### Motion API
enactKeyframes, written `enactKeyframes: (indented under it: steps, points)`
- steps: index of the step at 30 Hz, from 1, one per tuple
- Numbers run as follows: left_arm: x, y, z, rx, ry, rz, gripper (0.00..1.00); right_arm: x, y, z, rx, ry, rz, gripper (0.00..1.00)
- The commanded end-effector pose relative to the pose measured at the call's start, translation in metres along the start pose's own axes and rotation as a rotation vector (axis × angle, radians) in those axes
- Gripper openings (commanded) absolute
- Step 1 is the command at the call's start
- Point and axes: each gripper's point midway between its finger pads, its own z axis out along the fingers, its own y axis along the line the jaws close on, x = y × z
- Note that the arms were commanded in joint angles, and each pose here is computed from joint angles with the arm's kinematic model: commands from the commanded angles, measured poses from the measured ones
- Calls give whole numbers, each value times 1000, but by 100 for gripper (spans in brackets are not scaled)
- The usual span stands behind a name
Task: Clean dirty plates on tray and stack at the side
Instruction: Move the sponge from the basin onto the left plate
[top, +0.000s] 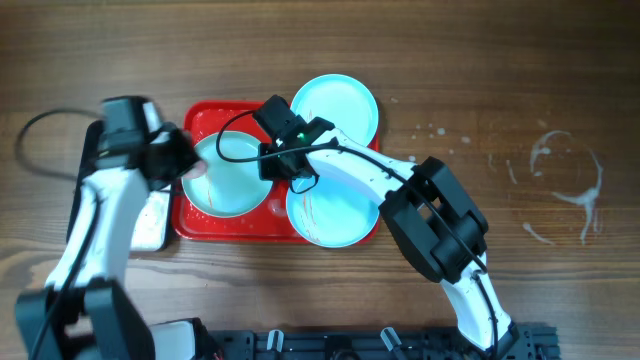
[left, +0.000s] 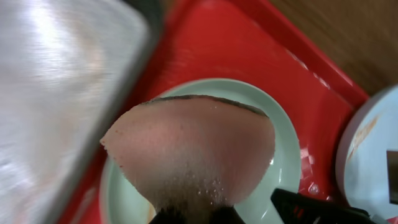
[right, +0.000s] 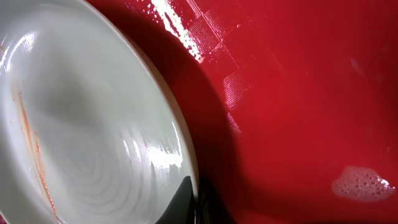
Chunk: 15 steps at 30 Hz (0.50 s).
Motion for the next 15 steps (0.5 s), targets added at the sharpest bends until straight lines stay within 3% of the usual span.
enactKeyframes:
  steps: [1, 6, 15]
  points:
    - [11, -7, 32, -79, 38, 134, 4, 22, -27, 26, 71, 79, 6, 4]
    - [19, -3, 62, -104, 77, 131, 4, 20, -25, 26, 65, 71, 1, 4]
    - [4, 3, 83, -138, -8, -171, 4, 19, -24, 26, 60, 66, -1, 4]
